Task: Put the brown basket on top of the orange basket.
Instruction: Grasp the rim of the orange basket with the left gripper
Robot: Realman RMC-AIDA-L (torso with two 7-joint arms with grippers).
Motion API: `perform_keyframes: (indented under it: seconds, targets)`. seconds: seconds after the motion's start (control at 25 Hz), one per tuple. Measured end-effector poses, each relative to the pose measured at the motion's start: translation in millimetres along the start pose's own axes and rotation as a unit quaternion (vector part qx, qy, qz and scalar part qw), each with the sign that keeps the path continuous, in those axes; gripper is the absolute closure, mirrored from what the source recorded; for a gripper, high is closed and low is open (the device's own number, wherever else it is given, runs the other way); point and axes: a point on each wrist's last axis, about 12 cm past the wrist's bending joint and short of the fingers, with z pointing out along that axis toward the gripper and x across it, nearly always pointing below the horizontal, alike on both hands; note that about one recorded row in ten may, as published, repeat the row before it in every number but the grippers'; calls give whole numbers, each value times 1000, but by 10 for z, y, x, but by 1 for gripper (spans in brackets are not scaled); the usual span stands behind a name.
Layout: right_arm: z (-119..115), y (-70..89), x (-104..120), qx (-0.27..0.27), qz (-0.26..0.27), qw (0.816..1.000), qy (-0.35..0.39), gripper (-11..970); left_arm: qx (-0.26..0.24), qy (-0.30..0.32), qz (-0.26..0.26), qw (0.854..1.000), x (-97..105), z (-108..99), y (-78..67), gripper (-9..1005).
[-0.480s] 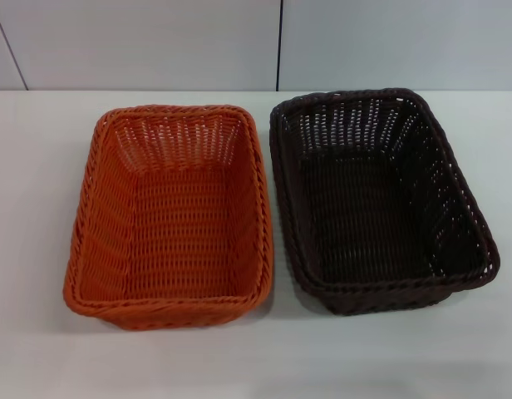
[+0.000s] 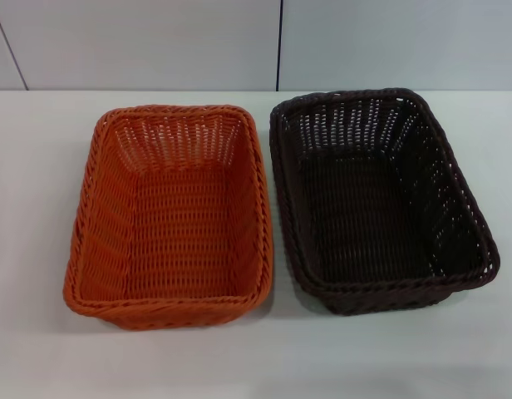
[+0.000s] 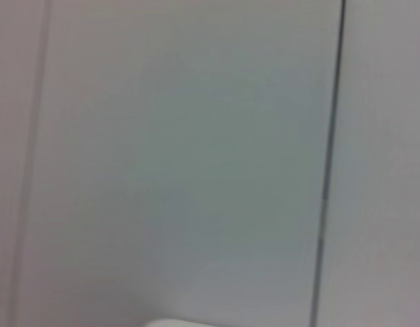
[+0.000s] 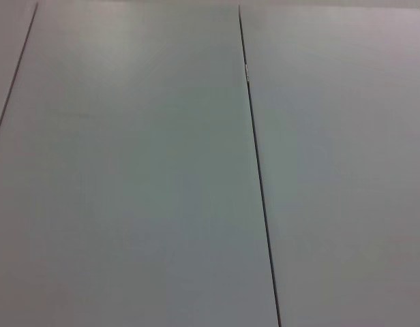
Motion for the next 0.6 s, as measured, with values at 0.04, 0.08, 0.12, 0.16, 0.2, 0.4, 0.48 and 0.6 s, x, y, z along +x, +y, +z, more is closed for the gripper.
perform_keyframes:
  seconds: [0.04, 0.08, 0.12, 0.16, 0.2, 0.4, 0.48, 0.6]
  targets:
    - [0, 0, 0, 0, 0, 1000, 0, 217, 0, 0, 0, 1000, 0, 0, 0, 179]
    - [2, 2, -1, 0, 0, 1000, -1, 217, 12, 2, -1, 1000, -27, 56, -16, 180]
    - [12, 9, -1, -1, 2, 1000, -2, 217, 43, 3, 1, 999, -105, 170, -74, 180]
    - [12, 9, -1, -1, 2, 1000, -2, 217, 43, 3, 1, 999, -105, 170, -74, 180]
    - [25, 15, 4, -1, 3, 1000, -1, 217, 59, 4, 4, 998, -152, 222, -95, 181]
    - [33, 8, 14, -2, 4, 1000, 3, 217, 111, 65, 2, 992, -576, 576, -255, 182]
    - [33, 6, 20, -2, 4, 1000, 6, 217, 117, 105, 12, 988, -745, 661, -321, 183]
    - [31, 3, 29, -1, 4, 1000, 9, 217, 123, 160, 40, 979, -1064, 686, -483, 183]
